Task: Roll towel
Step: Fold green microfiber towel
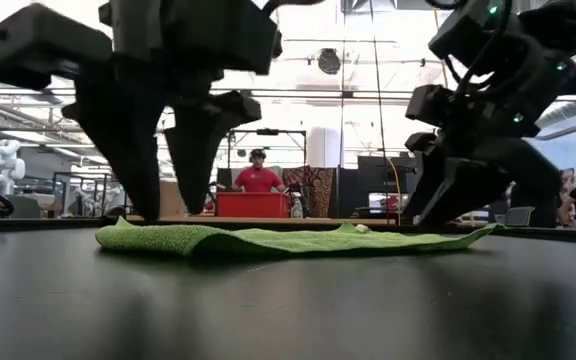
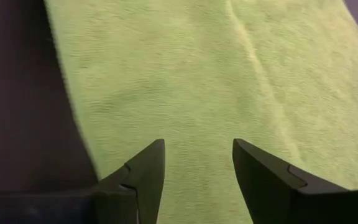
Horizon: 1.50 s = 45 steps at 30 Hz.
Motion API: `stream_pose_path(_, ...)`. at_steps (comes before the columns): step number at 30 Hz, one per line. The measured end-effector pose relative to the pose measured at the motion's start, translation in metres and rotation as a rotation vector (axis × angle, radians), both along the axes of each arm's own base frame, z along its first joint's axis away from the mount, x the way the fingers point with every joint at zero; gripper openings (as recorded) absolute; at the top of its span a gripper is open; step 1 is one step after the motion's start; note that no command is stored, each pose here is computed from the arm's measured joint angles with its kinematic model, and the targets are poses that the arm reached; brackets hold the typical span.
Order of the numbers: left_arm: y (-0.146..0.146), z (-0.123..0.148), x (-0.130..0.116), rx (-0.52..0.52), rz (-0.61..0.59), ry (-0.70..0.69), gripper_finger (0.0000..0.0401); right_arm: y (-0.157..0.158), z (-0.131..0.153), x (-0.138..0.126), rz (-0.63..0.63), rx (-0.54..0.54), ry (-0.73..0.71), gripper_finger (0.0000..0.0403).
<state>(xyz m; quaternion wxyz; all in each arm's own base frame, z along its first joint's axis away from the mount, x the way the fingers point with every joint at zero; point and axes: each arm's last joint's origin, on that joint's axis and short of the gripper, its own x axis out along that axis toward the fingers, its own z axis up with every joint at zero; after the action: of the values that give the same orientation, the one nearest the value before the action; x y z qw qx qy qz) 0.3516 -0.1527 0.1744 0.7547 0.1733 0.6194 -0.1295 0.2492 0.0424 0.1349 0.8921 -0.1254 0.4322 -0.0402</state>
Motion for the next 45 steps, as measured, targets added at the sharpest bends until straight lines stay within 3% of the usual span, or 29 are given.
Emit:
stream_pose_path(6,-0.022,-0.005,0.002,-0.023,0.135,-0.182,0.0193,-0.012,0.000,0.002,-0.024,0.012,0.005,0.0180)
stream_pose_path(12,-0.031,-0.004,-0.004,0.079,0.269,-0.288,0.0193,-0.019,0.000,0.003,-0.047,0.011,0.007,0.0180)
stream_pose_path(16,-0.035,-0.013,-0.002,0.070,0.314,-0.290,0.0193,-0.024,-0.001,0.003,-0.050,0.035,0.015,0.0180)
stream_pose_path(20,-0.041,-0.024,0.006,-0.002,0.308,-0.298,0.0193,-0.028,-0.001,0.003,-0.045,0.036,0.020,0.0179)
stream_pose_path(22,-0.041,-0.027,0.006,0.024,0.349,-0.313,0.0193,-0.029,-0.001,0.003,-0.047,0.035,0.021,0.0174)
stream_pose_path(28,-0.030,-0.039,-0.003,0.179,0.474,-0.269,0.0193,-0.029,-0.001,0.003,-0.044,0.042,0.022,0.0143)
stream_pose_path(36,-0.028,-0.042,-0.013,0.278,0.563,-0.246,0.0191,-0.030,-0.002,0.002,0.002,0.121,0.050,0.0081)
stream_pose_path(42,-0.029,-0.041,-0.030,0.391,0.573,-0.180,0.0145,-0.031,-0.007,-0.005,-0.002,0.139,0.138,0.0009)
stream_pose_path(45,-0.032,-0.040,-0.035,0.411,0.566,-0.167,0.0119,-0.031,-0.008,-0.006,-0.006,0.166,0.151,0.0007)
